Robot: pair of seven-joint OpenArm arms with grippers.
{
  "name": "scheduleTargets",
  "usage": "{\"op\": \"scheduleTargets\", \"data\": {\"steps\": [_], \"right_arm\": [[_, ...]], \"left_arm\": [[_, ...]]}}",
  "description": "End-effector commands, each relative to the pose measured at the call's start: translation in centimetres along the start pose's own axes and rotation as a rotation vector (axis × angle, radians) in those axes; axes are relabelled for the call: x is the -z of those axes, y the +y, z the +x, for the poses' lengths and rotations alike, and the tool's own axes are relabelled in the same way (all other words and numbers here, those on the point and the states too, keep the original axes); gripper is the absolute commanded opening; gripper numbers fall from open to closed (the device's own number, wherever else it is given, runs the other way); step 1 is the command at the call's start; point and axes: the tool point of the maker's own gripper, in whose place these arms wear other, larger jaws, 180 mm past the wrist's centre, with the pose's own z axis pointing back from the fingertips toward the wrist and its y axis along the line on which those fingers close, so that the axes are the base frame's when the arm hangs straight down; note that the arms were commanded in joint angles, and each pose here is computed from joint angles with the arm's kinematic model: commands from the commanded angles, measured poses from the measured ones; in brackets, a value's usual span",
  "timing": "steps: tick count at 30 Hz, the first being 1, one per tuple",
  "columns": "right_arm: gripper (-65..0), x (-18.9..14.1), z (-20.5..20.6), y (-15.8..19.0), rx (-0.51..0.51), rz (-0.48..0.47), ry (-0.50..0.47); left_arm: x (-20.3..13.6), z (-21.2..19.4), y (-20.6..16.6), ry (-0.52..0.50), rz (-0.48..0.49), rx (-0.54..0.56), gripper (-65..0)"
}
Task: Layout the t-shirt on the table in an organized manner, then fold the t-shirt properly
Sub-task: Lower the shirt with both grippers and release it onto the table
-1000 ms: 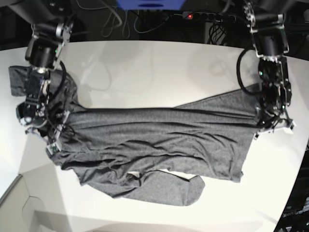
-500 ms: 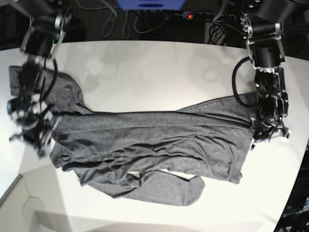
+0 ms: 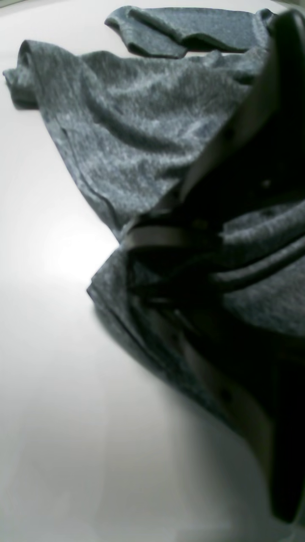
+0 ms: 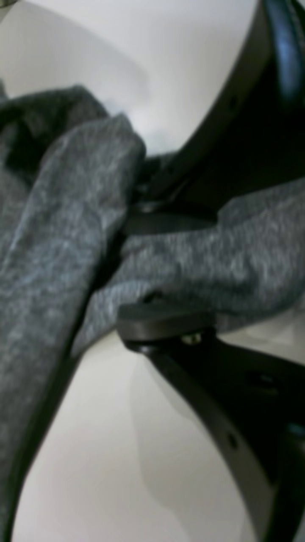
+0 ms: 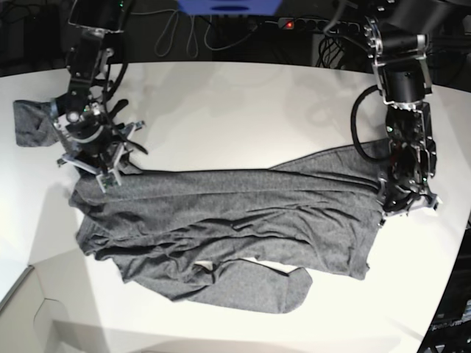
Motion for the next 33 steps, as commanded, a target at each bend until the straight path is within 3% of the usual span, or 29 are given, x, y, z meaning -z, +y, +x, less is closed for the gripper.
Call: {"op": "scheduleTargets", "data": {"steps": [1,9,11,14,24,30,33], "right_arm": [[-37.7,0.0,0.6,-0.3,0.006,-0.007,-0.024],[-38.4,1.1,-1.0,0.5,0.022,0.027,0.023],[-45.3,1.2,-1.1,0.5,0.02,0.029,0.026],[-65.0,0.3,-0.5,-0.5,-0.003,-0.004,0.005],[-65.0,-6.6,3.0,-2.0,-0.063,-0.131,-0.138],[-65.0,-8.7,4.9,-5.6,0.059,-0.214,-0.241],[-65.0,-8.9,4.8,-6.4,0.071,-0.228,-0.248]], "left_arm": [[-0.3,1.9,-1.1,-0.043,-0.028,0.005,-51.1],[-0.3,1.8,-1.1,-0.042,-0.027,0.006,-51.1],[-0.3,1.8,-1.1,-0.042,-0.027,0.006,-51.1],[-0.3,1.8,-1.1,-0.042,-0.027,0.006,-51.1],[-0.3,2.0,-1.1,-0.044,-0.028,0.006,-51.1],[-0.3,2.0,-1.0,-0.045,-0.026,0.007,-51.1],[-0.3,1.5,-0.2,-0.037,-0.011,0.01,-51.1]]}}
